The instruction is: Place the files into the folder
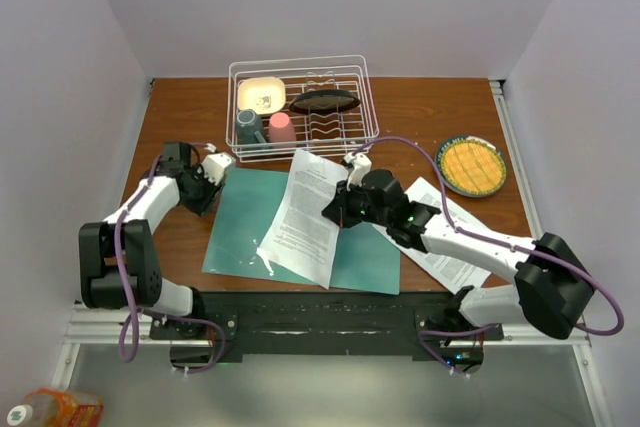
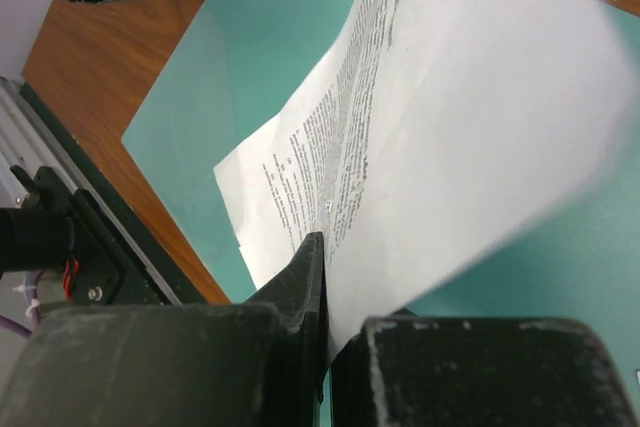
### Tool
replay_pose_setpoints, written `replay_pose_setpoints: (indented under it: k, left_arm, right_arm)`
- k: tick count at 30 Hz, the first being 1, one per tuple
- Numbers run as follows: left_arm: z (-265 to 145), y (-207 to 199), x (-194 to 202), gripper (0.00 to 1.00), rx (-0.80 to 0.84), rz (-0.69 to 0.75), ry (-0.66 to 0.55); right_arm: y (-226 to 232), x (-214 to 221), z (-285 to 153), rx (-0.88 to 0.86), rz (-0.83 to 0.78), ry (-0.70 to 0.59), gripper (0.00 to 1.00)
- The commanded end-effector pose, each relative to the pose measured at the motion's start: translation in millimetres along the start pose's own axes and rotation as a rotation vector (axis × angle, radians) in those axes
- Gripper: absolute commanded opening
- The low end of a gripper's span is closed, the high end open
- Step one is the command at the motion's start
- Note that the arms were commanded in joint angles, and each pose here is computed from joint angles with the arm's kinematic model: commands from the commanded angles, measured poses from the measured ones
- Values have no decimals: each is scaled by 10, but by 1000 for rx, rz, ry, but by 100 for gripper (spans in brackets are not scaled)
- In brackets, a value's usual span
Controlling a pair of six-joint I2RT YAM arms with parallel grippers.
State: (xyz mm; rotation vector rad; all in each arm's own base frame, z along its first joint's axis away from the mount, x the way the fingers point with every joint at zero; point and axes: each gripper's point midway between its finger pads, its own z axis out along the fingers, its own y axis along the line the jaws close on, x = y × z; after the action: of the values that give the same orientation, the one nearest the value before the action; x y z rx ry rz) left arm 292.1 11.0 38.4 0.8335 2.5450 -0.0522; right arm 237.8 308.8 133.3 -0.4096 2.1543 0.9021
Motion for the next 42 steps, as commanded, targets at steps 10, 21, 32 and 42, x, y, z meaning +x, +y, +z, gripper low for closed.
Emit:
replay_pose_setpoints:
  k: [10,21,32,42]
  left_arm:
    - [205,-208,253,36,177,286,27]
    - [225,-429,357,33,227,384,-40]
    - [290,-485,426,30,268,376,-16]
    - [266,-559,371,25,333,345,-23]
  right_arm:
    - [-7,-111,-31,26,-64,-4,0]
    - [12,-18,356,-14,-9,26,0]
    - [-26,-72,552,6,-50,38,0]
    - [-92,61,824,12,-34,93,0]
